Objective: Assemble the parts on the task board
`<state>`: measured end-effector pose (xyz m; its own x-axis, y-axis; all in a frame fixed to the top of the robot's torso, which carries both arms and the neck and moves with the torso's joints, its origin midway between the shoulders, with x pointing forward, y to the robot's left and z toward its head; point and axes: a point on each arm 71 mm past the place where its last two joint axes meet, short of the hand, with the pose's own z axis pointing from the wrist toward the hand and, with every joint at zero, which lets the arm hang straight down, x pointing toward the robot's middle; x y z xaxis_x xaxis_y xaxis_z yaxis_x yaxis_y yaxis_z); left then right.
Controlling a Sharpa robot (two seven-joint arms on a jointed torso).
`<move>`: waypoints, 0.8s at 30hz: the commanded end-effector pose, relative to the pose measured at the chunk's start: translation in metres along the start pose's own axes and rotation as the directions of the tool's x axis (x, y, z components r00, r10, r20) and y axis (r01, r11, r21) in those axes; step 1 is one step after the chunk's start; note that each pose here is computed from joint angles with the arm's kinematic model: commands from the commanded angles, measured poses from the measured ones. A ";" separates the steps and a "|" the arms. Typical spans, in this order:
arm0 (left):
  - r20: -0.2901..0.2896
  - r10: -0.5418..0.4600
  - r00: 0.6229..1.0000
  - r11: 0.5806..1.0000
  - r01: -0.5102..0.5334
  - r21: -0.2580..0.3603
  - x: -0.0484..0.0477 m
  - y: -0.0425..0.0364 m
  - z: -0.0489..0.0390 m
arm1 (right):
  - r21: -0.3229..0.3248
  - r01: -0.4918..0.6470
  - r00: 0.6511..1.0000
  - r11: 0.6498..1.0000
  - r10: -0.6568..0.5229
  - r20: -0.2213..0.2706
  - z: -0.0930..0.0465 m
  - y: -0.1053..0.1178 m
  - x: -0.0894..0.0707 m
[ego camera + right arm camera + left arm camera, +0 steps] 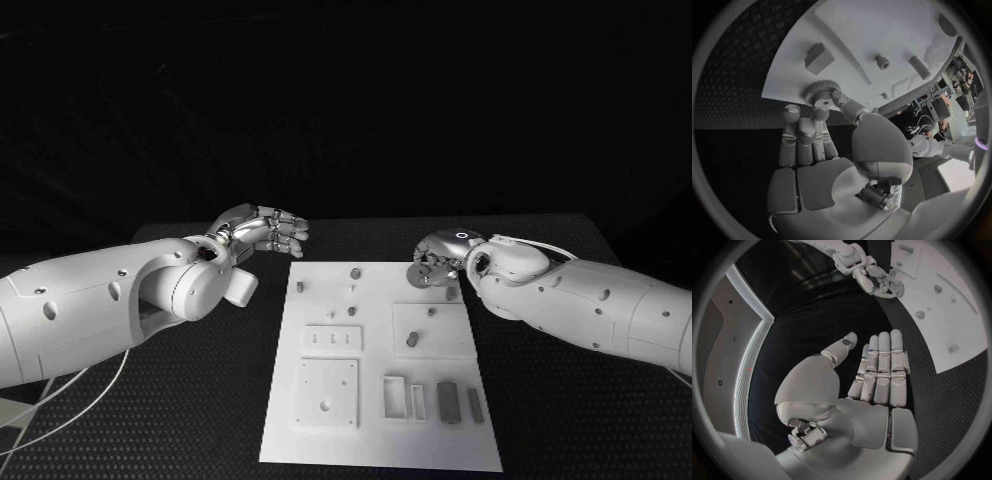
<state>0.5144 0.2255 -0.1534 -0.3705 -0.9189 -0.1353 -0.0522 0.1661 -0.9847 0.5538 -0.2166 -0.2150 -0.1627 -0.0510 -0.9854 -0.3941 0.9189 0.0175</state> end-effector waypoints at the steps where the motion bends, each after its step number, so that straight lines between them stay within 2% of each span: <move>1: -0.012 0.000 1.000 1.000 0.000 0.011 0.0008 -0.0019 -0.0004 | 0.004 0.025 0.998 1.000 -0.025 -0.056 -0.002 -0.002 0.009; 3: -0.011 0.000 1.000 1.000 0.000 0.011 0.0005 -0.0018 -0.0006 | 0.003 0.027 0.998 1.000 -0.026 -0.053 -0.002 -0.002 0.009; 6: -0.011 0.000 1.000 1.000 0.000 0.011 0.0004 -0.0018 -0.0008 | -0.001 0.033 0.999 0.999 -0.033 -0.012 -0.002 -0.001 0.006; 11: -0.010 0.001 1.000 1.000 -0.001 0.011 0.0006 -0.0019 -0.0007 | -0.007 0.048 0.999 0.999 -0.048 0.017 -0.003 0.002 0.004; 17: -0.010 0.000 1.000 1.000 0.000 0.010 0.0005 -0.0018 -0.0010 | 0.013 0.046 0.999 0.999 -0.046 -0.011 -0.004 -0.001 0.006; 24: -0.010 0.000 1.000 1.000 0.000 0.009 0.0005 -0.0017 -0.0013 | 0.017 0.046 0.999 0.999 -0.046 -0.011 -0.004 -0.002 0.006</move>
<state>0.5136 0.2275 -0.1533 -0.3683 -0.9198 -0.1353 -0.0540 0.1664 -0.9846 0.5508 -0.2180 -0.2156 -0.1371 -0.0705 -0.9881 -0.3932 0.9194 -0.0111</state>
